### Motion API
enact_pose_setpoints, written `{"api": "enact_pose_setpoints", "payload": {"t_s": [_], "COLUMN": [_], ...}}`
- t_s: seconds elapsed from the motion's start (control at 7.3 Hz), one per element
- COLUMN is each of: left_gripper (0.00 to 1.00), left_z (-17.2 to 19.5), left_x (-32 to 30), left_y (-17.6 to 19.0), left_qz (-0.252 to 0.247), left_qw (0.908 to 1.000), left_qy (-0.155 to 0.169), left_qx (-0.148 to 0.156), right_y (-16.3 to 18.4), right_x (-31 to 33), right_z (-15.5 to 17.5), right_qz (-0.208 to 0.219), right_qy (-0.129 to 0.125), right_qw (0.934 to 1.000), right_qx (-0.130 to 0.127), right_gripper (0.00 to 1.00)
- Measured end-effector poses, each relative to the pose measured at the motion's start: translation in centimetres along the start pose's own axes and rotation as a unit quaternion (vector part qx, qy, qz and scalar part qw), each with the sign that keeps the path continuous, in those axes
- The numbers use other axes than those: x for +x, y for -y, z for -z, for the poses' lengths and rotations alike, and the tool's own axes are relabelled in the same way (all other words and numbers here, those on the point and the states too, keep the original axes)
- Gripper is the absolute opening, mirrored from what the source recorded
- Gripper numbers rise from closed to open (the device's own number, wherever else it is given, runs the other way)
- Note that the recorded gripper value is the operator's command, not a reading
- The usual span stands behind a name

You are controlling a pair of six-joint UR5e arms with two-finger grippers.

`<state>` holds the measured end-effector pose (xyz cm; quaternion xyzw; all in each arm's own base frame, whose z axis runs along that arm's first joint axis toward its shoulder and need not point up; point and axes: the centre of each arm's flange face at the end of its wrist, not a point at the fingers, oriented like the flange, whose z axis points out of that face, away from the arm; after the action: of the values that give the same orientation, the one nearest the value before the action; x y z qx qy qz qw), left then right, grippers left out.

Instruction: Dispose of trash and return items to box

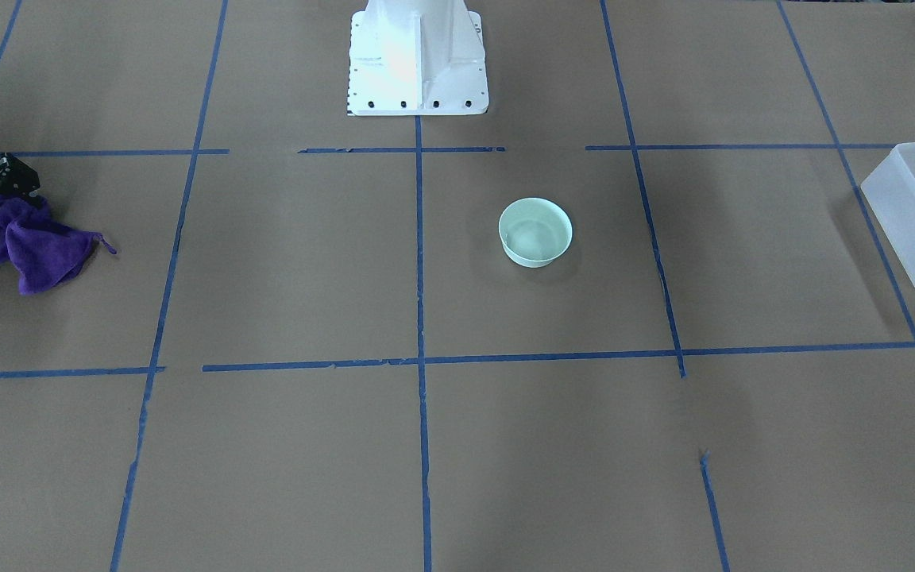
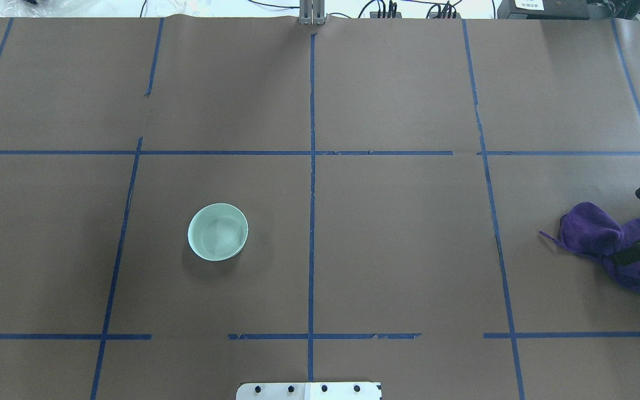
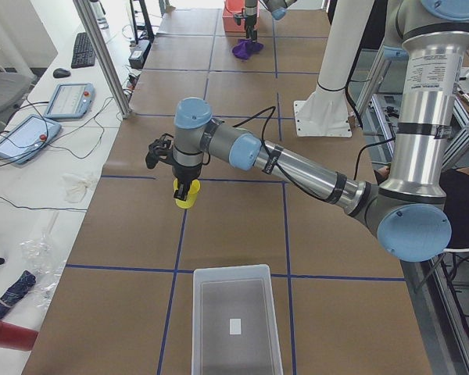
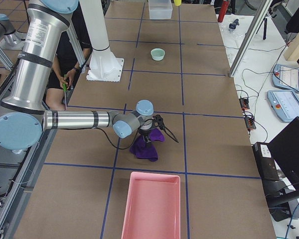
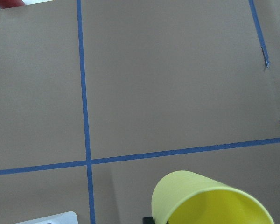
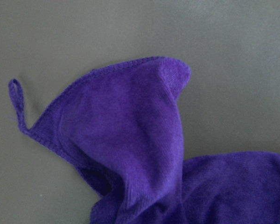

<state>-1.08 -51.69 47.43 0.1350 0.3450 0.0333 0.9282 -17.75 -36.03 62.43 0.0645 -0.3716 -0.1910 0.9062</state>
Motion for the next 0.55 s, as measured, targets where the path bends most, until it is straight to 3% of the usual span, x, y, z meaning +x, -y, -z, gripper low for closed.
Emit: {"api": "enact_pose_setpoints", "payload": {"t_s": [0.27,0.55], "left_gripper": [0.0,0.0], "left_z": [-0.3,-0.7], "left_x": [-2.9,-4.7], "left_y": [-0.3,-0.7], "left_qz": [-0.023,-0.035], "left_qw": [0.9997,0.9993], "left_qy": [0.008,0.012], "left_qx": [-0.005,-0.01], "right_y": [1.1,2.3], "right_x": [-0.5,-0.4], "right_z": [-1.0,-1.9], "right_qz": [0.008,0.008], "right_qy": [0.002,0.003], "right_qw": [1.0,1.0], "right_qx": [-0.002,-0.003], "right_gripper": [1.0,0.01]}}
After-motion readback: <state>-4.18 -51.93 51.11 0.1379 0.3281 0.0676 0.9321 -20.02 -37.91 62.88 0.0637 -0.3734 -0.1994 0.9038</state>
